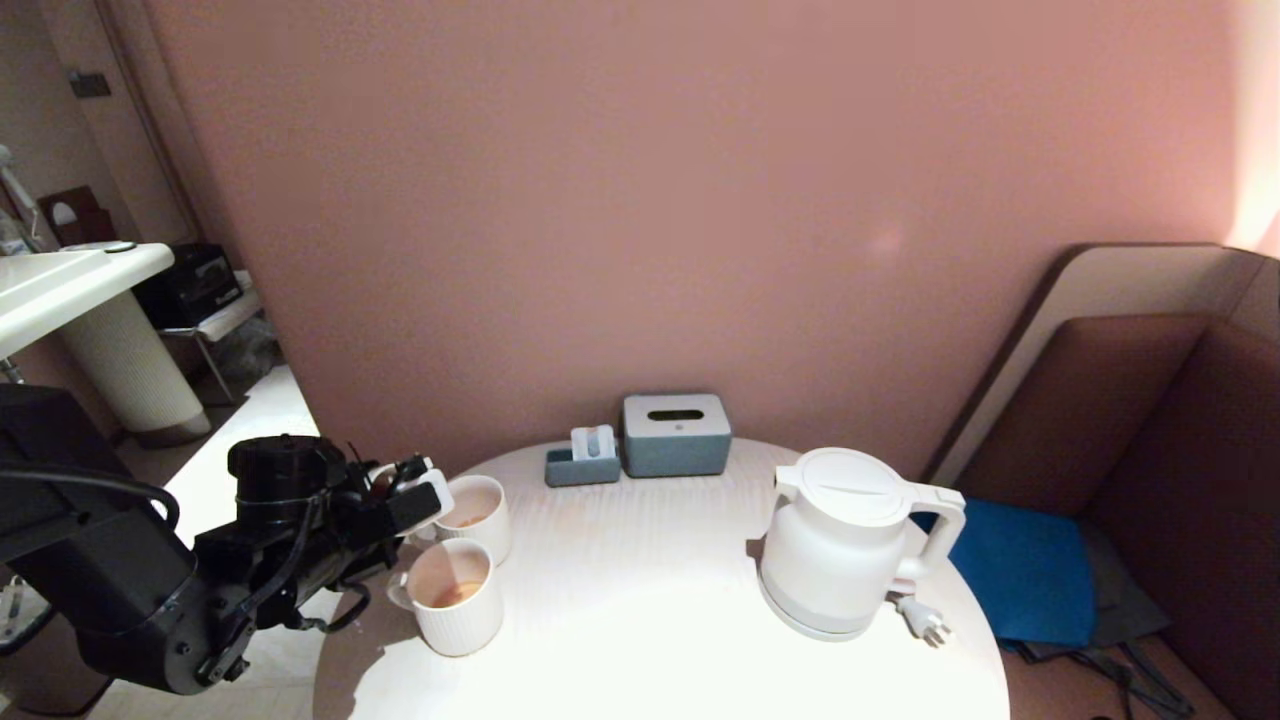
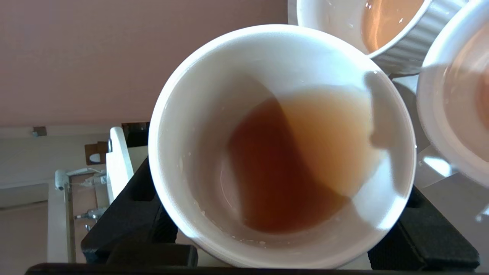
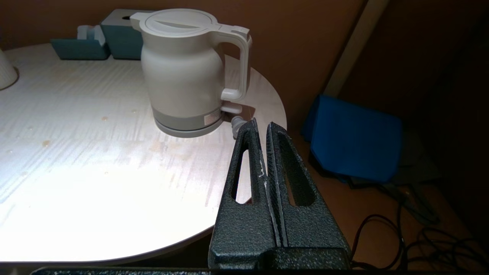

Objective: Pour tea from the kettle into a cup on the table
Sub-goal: Pour water into another cup

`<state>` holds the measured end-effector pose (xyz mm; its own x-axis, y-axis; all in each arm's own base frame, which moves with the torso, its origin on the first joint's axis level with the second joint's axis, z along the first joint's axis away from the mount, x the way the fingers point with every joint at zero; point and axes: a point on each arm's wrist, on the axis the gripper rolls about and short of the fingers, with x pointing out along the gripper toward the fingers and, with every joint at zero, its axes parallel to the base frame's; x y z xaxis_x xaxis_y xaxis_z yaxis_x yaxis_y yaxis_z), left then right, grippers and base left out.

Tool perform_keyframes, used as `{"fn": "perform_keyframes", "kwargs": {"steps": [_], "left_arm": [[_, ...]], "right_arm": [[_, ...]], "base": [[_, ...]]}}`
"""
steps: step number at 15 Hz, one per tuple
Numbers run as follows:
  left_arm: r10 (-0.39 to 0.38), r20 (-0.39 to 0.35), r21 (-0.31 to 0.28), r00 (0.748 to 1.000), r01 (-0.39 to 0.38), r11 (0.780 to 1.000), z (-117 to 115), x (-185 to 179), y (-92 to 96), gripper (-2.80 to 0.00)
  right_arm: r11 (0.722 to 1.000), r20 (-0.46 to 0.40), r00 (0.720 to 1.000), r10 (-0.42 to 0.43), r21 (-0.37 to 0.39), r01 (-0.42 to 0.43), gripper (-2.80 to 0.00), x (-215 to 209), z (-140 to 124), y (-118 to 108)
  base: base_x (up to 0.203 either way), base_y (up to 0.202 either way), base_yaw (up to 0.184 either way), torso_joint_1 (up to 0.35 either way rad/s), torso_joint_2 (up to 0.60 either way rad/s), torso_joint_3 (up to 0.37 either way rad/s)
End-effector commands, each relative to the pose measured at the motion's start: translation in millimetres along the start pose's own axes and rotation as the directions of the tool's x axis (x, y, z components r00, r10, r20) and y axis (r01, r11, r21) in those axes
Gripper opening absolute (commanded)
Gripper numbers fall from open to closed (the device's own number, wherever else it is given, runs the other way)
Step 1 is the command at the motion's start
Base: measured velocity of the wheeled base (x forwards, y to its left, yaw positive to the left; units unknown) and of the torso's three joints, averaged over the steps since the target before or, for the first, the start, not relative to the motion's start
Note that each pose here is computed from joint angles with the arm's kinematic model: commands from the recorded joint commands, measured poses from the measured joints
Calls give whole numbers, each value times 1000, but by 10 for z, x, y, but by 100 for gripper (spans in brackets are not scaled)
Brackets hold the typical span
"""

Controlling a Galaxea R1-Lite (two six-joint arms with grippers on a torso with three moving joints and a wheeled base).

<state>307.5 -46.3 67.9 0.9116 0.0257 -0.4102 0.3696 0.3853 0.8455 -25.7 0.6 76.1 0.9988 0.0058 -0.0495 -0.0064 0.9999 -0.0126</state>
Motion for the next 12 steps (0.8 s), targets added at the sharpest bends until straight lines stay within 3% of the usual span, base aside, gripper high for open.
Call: {"fn": "perform_keyframes", "kwargs": {"steps": [1, 12], "left_arm": [[4, 13, 13, 1000, -4, 1000, 63, -25, -19, -280], [6, -52, 110, 999, 0, 994, 44, -13, -98, -280]], "right_arm": [[1000, -1, 1000, 0, 0, 0, -280, 1, 1, 0], [1000, -1, 1000, 0, 0, 0, -280, 1, 1, 0]], "base": [[0, 0, 0, 0, 0, 0], [0, 0, 0, 0, 0, 0]]}}
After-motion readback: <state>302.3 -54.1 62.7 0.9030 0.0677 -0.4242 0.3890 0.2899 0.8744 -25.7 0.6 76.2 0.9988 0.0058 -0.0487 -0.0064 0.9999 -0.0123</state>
